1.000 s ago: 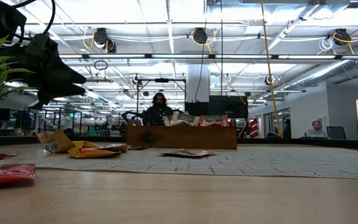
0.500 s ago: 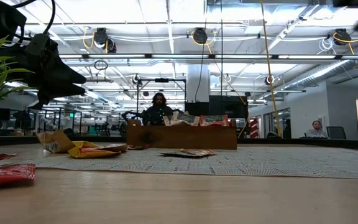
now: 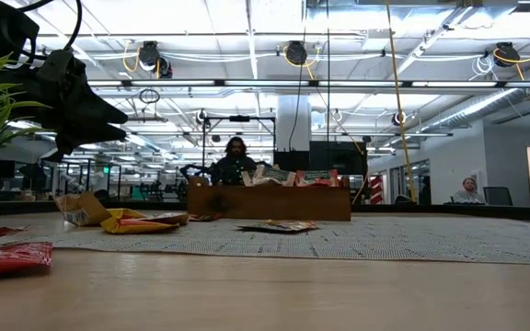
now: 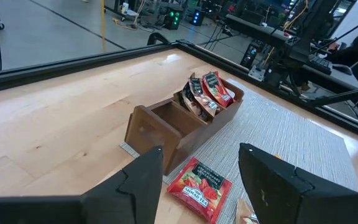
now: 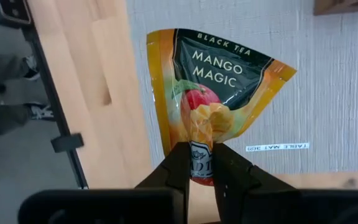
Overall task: Pick & Place Tea
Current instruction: Put the yellow tea bag into the left section of the wooden organizer
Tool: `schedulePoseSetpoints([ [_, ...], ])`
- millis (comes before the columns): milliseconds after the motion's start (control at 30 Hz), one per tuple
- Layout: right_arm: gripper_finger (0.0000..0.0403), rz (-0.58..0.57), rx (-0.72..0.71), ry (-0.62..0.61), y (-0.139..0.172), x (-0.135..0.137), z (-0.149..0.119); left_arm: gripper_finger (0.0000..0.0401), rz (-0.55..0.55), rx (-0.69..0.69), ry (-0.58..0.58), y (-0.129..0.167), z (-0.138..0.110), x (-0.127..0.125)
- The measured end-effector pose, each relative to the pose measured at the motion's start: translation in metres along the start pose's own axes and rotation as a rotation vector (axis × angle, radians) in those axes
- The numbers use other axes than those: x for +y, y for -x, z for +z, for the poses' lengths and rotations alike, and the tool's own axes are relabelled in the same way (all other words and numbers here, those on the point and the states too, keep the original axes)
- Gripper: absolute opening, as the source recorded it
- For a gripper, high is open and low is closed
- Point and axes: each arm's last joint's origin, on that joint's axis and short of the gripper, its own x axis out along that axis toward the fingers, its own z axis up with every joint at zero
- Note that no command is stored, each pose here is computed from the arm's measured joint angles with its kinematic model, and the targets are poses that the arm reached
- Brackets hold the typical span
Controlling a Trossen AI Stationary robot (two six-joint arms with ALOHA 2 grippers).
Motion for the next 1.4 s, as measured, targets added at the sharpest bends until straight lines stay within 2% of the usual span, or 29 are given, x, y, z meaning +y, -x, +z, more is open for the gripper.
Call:
schedulePoseSetpoints([
  [433,0.0033,-0.019,-0.012,-0.090,0.000,-0.020,0.015,0.0212,0.010,-0.032,0.026,0.000,0.003,0.000],
  [600,0.0033,-0.044,-0.088,-0.075,0.000,-0.028,0.025,0.0212,0.003,-0.057,0.045,0.000,0.005,-0.001],
  [700,0.0033,-0.047,-0.202,-0.050,0.002,-0.030,0.038,0.0212,-0.006,-0.054,0.045,0.000,0.005,-0.002],
  [967,0.0033,-0.060,-0.555,0.039,0.013,-0.040,0.077,0.0212,-0.127,-0.085,0.052,0.002,0.018,-0.010],
  [1200,0.0033,-0.094,-0.906,0.170,0.036,-0.042,0.107,0.0212,-0.144,-0.123,0.062,0.005,0.032,-0.015],
  [1300,0.0033,-0.117,-0.997,0.224,0.043,-0.043,0.115,0.0212,-0.146,-0.125,0.077,0.005,0.033,-0.015],
  [1400,0.0033,-0.129,-1.028,0.221,0.043,-0.047,0.122,0.0212,-0.160,-0.134,0.130,0.006,0.034,-0.016],
])
